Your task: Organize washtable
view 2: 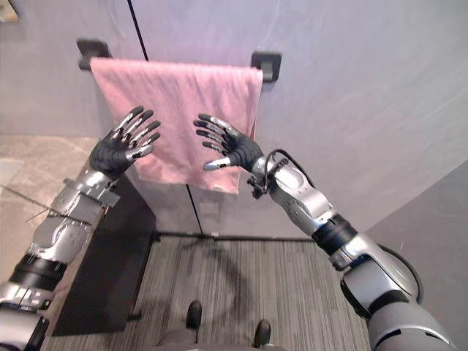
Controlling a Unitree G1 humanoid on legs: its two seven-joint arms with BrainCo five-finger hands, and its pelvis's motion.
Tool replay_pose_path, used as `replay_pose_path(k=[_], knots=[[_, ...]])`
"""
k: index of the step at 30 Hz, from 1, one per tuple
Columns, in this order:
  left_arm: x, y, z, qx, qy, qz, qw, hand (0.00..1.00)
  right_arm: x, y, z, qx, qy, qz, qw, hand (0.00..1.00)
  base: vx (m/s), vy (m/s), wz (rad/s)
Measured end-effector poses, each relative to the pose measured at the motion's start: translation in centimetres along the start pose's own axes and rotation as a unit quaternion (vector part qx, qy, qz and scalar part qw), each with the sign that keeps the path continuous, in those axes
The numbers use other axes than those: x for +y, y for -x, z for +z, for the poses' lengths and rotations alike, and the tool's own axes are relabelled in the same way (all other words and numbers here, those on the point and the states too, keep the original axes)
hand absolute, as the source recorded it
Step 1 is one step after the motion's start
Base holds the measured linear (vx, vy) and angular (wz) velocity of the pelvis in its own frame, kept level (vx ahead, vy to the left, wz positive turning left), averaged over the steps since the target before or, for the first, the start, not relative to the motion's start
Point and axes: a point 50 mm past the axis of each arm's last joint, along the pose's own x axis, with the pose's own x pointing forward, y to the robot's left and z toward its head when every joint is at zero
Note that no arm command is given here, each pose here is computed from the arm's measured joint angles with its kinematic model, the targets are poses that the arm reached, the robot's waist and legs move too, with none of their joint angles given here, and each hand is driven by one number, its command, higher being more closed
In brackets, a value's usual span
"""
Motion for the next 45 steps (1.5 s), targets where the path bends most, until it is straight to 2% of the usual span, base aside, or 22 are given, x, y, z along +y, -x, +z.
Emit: replay_pose_path(k=[6,12,19,23,24,25,28,30,34,35,39,42,44,45], knots=[[-1.2,-4.1,0.7,0.03,-0.032,-0.054,0.998,0.0,0.3,-3.6,2.5,-0.03,0.012,-0.008,0.999,0.0,-0.03,-0.007,0.01],[-0.4,-5.1,1.0,0.036,-0.044,-0.037,0.998,0.0,-1.2,-4.1,2.9,-0.03,0.008,-0.061,0.998,0.0,0.02,-0.001,-0.04],[1.9,-3.9,0.6,0.02,-0.01,0.047,0.999,0.0,-4.1,-2.9,4.6,-0.081,-0.03,-0.141,0.986,0.0,0.01,-0.005,-0.14],[4.4,-0.5,-0.7,0.006,0.024,0.135,0.991,0.0,-6.1,0.6,1.9,-0.084,-0.083,-0.208,0.971,0.0,0.0,-0.008,-0.16],[5.4,1.4,-1.6,0.006,0.039,0.177,0.984,0.0,-6.6,2.8,0.3,-0.084,-0.107,-0.237,0.962,0.0,-0.01,-0.01,-0.1],[5.5,1.8,-1.9,0.006,0.043,0.185,0.982,0.0,-6.7,3.3,-0.1,-0.083,-0.112,-0.244,0.96,0.0,-0.01,-0.013,-0.05],[6.8,6.0,-4.2,0.011,0.082,0.262,0.961,0.0,-7.0,7.9,-3.8,-0.074,-0.16,-0.312,0.934,0.0,-0.02,-0.023,-0.1],[7.1,10.2,-7.0,0.022,0.124,0.337,0.933,0.0,-6.2,11.9,-6.7,-0.073,-0.202,-0.369,0.904,0.0,-0.02,-0.02,-0.22],[5.8,15.0,-10.6,0.051,0.169,0.411,0.894,0.0,-4.6,18.6,-10.2,-0.059,-0.236,-0.462,0.853,0.0,-0.03,-0.011,-0.02],[5.1,16.4,-11.7,0.063,0.18,0.43,0.882,0.0,-3.8,20.8,-11.5,-0.053,-0.249,-0.499,0.828,0.0,0.0,0.0,0.0],[2.9,21.0,-15.0,0.116,0.21,0.487,0.84,0.0,-1.3,25.5,-14.3,-0.015,-0.276,-0.572,0.772,0.0,0.01,-0.001,0.0],[0.5,24.7,-18.3,0.193,0.234,0.53,0.792,0.0,1.2,29.6,-17.6,0.042,-0.307,-0.64,0.703,0.0,0.03,0.015,-0.05],[-3.0,27.9,-21.4,0.292,0.243,0.554,0.741,0.0,3.4,32.3,-20.1,0.108,-0.32,-0.693,0.637,0.0,0.05,0.03,-0.33],[-4.1,28.6,-22.1,0.316,0.25,0.557,0.726,0.0,4.2,33.2,-20.7,0.129,-0.322,-0.702,0.621,0.0,0.04,0.024,-0.41]])
